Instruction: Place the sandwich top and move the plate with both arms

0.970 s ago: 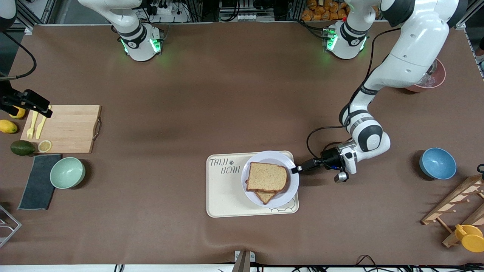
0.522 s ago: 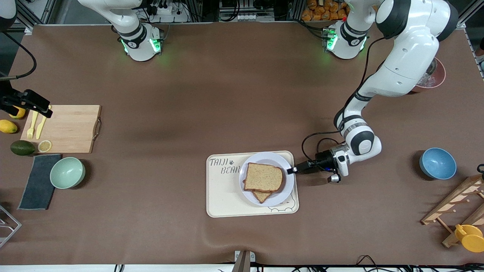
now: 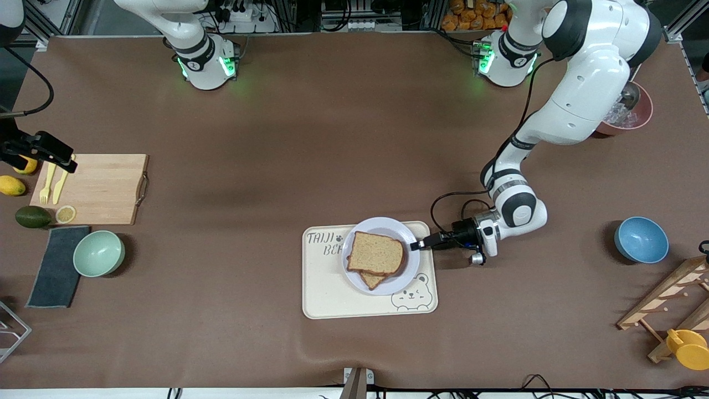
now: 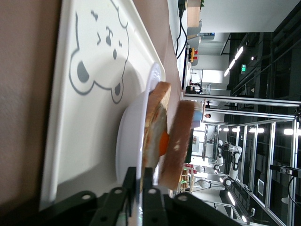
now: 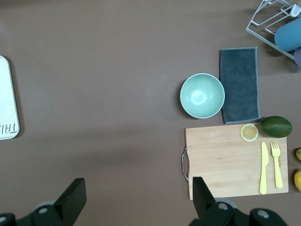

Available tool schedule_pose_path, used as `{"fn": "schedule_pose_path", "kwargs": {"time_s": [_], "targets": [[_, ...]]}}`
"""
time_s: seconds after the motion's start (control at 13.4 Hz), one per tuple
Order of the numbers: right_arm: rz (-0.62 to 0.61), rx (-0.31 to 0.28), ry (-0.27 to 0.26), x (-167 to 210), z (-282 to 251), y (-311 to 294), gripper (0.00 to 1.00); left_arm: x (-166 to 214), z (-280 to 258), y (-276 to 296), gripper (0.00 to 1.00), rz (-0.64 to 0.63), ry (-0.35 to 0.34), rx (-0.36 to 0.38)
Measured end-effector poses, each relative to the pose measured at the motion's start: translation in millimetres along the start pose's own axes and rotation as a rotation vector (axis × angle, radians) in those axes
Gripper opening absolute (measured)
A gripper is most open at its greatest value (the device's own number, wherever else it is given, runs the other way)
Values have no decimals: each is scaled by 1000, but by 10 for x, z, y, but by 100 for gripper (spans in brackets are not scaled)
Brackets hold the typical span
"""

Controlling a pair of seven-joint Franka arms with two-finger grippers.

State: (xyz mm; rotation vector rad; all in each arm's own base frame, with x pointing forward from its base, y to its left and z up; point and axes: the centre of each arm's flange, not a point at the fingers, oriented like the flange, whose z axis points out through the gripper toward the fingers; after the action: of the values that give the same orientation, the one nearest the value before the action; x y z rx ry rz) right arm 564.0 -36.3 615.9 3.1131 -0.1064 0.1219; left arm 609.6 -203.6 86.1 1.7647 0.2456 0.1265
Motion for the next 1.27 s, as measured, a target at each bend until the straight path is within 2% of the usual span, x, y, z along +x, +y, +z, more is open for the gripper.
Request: {"fn": "schedule_pose_path", "kwargs": {"time_s": [0.15,0.22,0.52,0.67,0.82,1.04,1.27], "targets": [[0,0,0,0,0,0,100,42,-43,25,43,-1,7,-5],[0,0,0,0,0,0,100,69,-73,47,51,-7,13,-7],[0,0,0,0,0,2,100,136,-128,181,97,-93,23,-13],[1,0,0,1,1,7,100,186,-154,357,100,-123,29,-18],[1,0,-1,2,4,8,100,224,-198,537,100,-125,7,19],[2,0,-1,2,6,11,100,296,-306,850,100,-132,-52,137],[2,0,-1,3,8,11,100,434,-534,1283,100,-96,-110,302]]}}
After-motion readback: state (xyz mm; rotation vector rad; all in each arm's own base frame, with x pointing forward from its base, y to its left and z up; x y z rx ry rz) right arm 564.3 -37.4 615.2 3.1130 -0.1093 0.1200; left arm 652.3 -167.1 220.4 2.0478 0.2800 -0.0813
